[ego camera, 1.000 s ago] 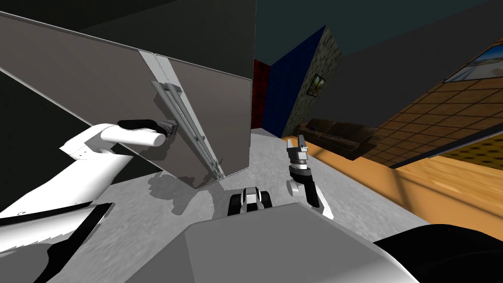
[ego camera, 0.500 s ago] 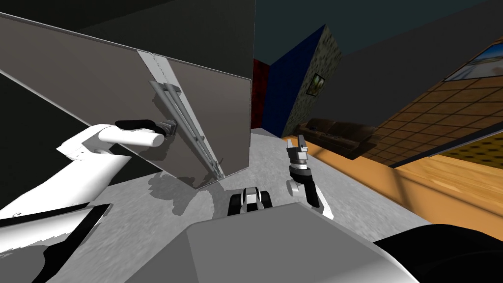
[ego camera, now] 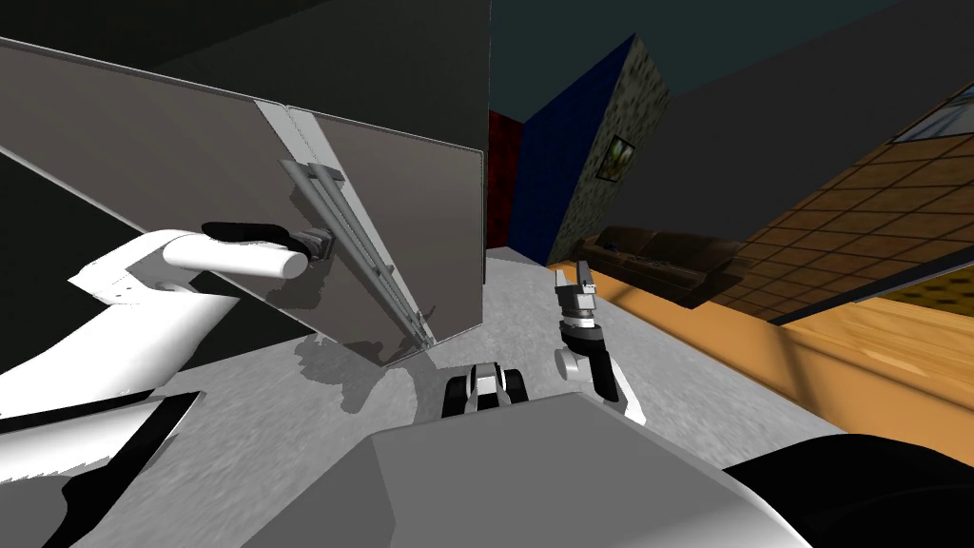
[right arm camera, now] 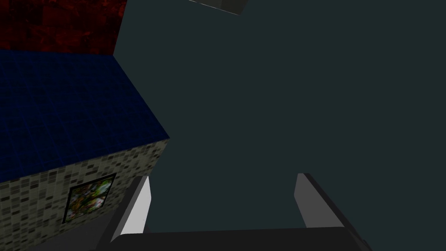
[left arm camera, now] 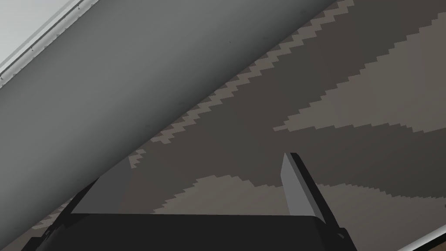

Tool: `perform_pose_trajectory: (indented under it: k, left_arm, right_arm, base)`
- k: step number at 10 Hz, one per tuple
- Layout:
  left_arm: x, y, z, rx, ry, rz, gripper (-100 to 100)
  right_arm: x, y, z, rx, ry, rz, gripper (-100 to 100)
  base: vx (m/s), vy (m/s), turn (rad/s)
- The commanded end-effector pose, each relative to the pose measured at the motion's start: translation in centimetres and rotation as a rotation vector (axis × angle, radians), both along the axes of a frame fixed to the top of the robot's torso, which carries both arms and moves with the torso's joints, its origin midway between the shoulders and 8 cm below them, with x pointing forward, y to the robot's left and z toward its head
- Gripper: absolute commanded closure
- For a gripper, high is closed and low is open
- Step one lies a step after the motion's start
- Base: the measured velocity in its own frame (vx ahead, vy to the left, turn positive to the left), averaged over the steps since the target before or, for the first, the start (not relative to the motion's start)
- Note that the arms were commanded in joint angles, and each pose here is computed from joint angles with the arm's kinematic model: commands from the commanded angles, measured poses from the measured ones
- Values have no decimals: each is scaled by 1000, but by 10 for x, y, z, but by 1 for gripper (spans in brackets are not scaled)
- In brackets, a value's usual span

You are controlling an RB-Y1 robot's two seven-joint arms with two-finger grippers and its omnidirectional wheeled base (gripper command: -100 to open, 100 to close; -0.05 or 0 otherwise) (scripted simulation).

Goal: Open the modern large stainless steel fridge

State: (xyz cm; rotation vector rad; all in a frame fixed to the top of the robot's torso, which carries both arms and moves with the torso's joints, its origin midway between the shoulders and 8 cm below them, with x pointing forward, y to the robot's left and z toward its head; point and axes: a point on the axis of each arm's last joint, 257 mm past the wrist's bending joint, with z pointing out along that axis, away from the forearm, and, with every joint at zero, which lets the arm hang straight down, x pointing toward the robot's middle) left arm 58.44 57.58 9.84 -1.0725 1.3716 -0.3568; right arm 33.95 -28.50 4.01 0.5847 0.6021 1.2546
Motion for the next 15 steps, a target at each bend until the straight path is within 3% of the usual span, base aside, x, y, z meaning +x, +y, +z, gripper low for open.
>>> perform_pose_trajectory:
  k: [1,3,4,5,6,9,11,13,15]
  left_arm:
    - [-6,-6,30,12,-42,-12,-100]
    - [-11,-4,41,13,-46,-2,-100]
    - [-17,0,56,13,-52,12,-100]
    - [-17,0,56,13,-52,12,-100]
    - [-26,4,73,13,-58,30,-100]
    - [-39,9,99,12,-69,55,-100]
    - [-39,9,99,12,-69,55,-100]
    - [-52,12,119,12,-78,74,-100]
    - [-55,13,124,11,-79,79,-100]
  right_arm:
    - [0,0,0,0,0,0,0]
    - [0,0,0,0,0,0,0]
    - [0,0,0,0,0,0,0]
    - [0,0,0,0,0,0,0]
    - [0,0,0,0,0,0,0]
    - [0,0,0,0,0,0,0]
    - [0,0,0,0,0,0,0]
    - [0,0,0,0,0,0,0]
    - [0,0,0,0,0,0,0]
  base:
    - [11,-17,-2]
    - [16,-2,-5]
    - [32,-28,15]
    - [39,-35,14]
    - [56,-41,13]
    - [26,-41,23]
    - [15,-17,7]
    - [27,-28,0]
    - [25,-33,10]
